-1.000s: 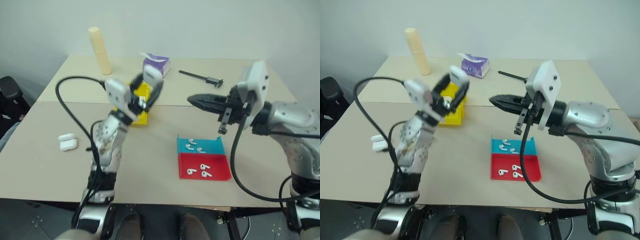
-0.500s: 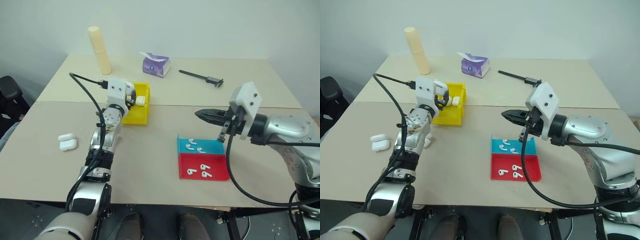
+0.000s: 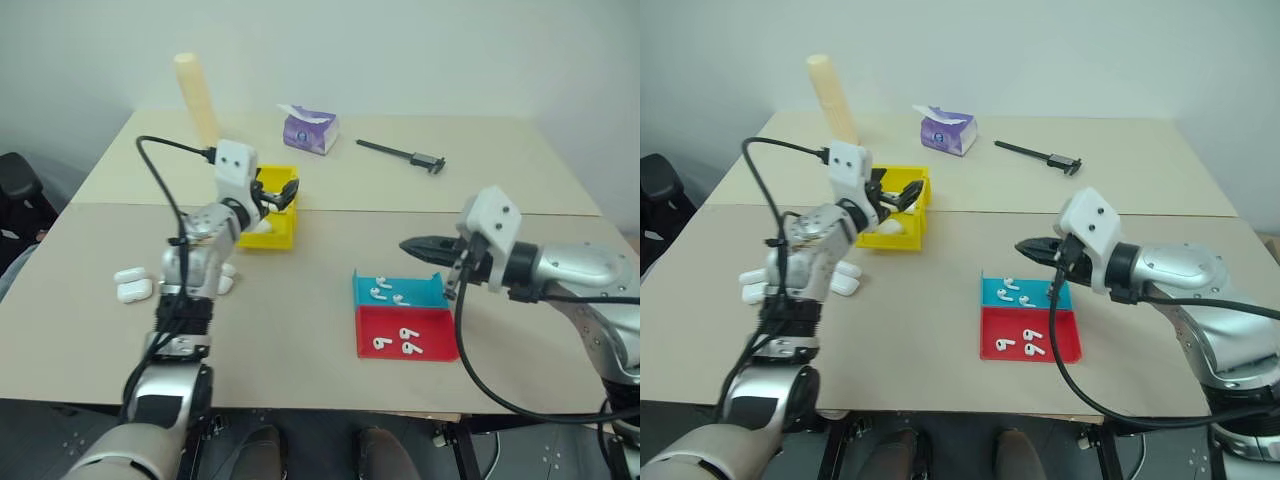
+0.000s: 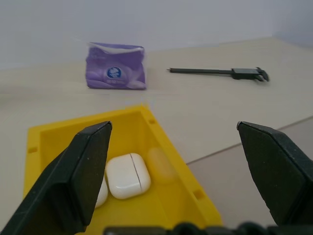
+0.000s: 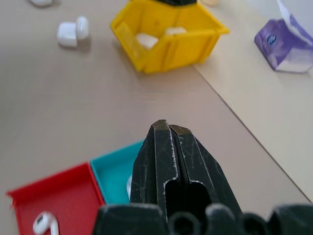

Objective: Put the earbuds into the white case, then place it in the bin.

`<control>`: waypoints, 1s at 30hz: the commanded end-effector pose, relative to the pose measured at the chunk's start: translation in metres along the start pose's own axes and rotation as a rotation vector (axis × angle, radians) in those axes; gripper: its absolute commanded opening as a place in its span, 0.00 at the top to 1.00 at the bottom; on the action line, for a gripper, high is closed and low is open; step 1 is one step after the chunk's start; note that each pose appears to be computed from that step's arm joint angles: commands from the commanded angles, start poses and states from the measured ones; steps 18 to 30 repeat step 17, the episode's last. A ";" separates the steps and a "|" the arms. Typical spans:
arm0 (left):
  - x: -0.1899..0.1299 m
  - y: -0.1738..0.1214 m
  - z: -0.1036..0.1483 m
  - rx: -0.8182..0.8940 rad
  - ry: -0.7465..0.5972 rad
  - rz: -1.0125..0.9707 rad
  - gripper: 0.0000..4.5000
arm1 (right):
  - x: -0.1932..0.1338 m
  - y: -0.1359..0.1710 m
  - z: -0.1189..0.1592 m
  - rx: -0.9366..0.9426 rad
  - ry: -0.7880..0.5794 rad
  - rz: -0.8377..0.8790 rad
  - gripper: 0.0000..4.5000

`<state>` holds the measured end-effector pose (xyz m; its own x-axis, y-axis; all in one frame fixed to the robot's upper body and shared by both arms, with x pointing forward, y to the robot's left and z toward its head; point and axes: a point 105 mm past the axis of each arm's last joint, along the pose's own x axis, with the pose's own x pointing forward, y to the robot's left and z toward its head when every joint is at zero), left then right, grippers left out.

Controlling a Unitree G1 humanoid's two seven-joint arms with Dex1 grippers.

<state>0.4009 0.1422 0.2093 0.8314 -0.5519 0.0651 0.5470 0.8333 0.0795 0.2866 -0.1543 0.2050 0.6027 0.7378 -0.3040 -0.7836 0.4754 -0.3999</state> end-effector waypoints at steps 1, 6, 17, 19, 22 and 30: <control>-0.039 -0.010 0.010 0.027 -0.016 -0.201 0.01 | -0.028 -0.006 0.007 -0.129 0.001 0.024 1.00; -0.097 -0.021 -0.003 0.089 0.129 -0.355 0.01 | -0.061 -0.004 -0.008 -0.192 0.071 0.117 1.00; -0.178 -0.040 -0.015 0.045 0.300 -0.448 0.01 | -0.083 -0.002 -0.027 -0.243 0.100 0.208 1.00; -0.178 -0.040 -0.015 0.045 0.300 -0.448 0.01 | -0.083 -0.002 -0.027 -0.243 0.100 0.208 1.00; -0.178 -0.040 -0.015 0.045 0.300 -0.448 0.01 | -0.083 -0.002 -0.027 -0.243 0.100 0.208 1.00; -0.178 -0.040 -0.015 0.045 0.300 -0.448 0.01 | -0.083 -0.002 -0.027 -0.243 0.100 0.208 1.00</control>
